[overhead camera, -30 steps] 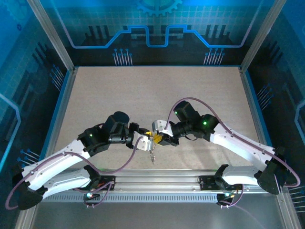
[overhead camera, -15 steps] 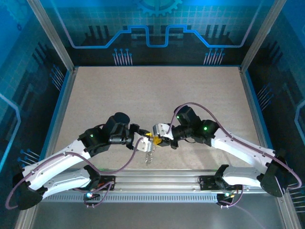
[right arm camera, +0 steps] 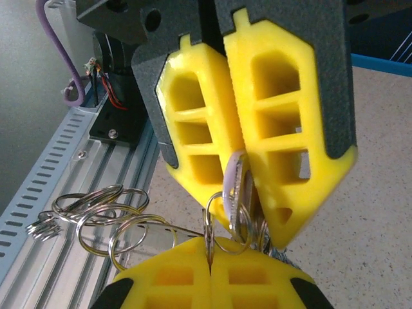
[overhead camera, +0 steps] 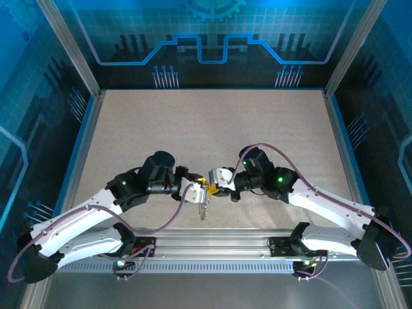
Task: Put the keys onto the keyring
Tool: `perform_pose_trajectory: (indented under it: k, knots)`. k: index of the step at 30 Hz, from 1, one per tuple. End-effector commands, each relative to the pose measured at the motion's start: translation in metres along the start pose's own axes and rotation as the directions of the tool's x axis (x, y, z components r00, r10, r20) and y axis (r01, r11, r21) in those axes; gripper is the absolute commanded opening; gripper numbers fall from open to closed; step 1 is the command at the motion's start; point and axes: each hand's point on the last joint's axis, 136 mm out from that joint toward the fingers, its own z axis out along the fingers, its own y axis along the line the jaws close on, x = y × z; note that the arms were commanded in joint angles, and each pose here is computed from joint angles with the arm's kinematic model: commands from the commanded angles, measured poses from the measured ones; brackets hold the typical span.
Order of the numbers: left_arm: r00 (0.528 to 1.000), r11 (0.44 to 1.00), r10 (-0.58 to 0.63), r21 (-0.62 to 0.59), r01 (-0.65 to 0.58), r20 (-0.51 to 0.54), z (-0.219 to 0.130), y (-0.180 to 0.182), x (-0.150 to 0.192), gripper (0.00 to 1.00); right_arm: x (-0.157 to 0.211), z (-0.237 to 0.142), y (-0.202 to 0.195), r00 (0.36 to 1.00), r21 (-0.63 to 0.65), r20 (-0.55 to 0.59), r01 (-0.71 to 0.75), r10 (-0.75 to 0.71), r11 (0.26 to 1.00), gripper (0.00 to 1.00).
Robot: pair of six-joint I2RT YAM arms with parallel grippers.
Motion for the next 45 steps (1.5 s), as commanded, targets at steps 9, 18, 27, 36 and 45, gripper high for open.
perform_pose_trajectory:
  k: [9, 18, 27, 36, 45]
  knots:
    - [1.0, 0.99, 0.003, -0.143, 0.001, 0.027, -0.012, 0.02, -0.005, 0.0, -0.019, -0.022, -0.009, 0.977, 0.097, 0.212, -0.054, 0.032, 0.994, 0.0]
    - [0.999, 0.989, -0.017, -0.146, 0.021, 0.027, -0.009, 0.013, 0.002, 0.0, -0.023, -0.033, -0.016, 0.958, 0.109, 0.273, -0.12, 0.086, 0.987, 0.0]
    - [0.999, 0.988, 0.018, -0.152, -0.012, 0.037, -0.013, 0.023, -0.008, 0.0, -0.01, -0.022, -0.022, 0.984, 0.154, 0.138, -0.136, 0.115, 0.979, 0.0]
    - [0.999, 0.998, 0.046, -0.036, -0.047, -0.026, -0.01, 0.028, -0.014, 0.0, -0.003, -0.014, -0.026, 0.993, 0.189, 0.033, -0.118, 0.113, 0.975, 0.0]
    - [0.991, 0.995, 0.094, 0.037, -0.091, -0.094, -0.005, 0.034, -0.012, 0.0, 0.0, -0.014, -0.029, 0.99, 0.218, -0.059, -0.112, 0.128, 0.97, 0.0]
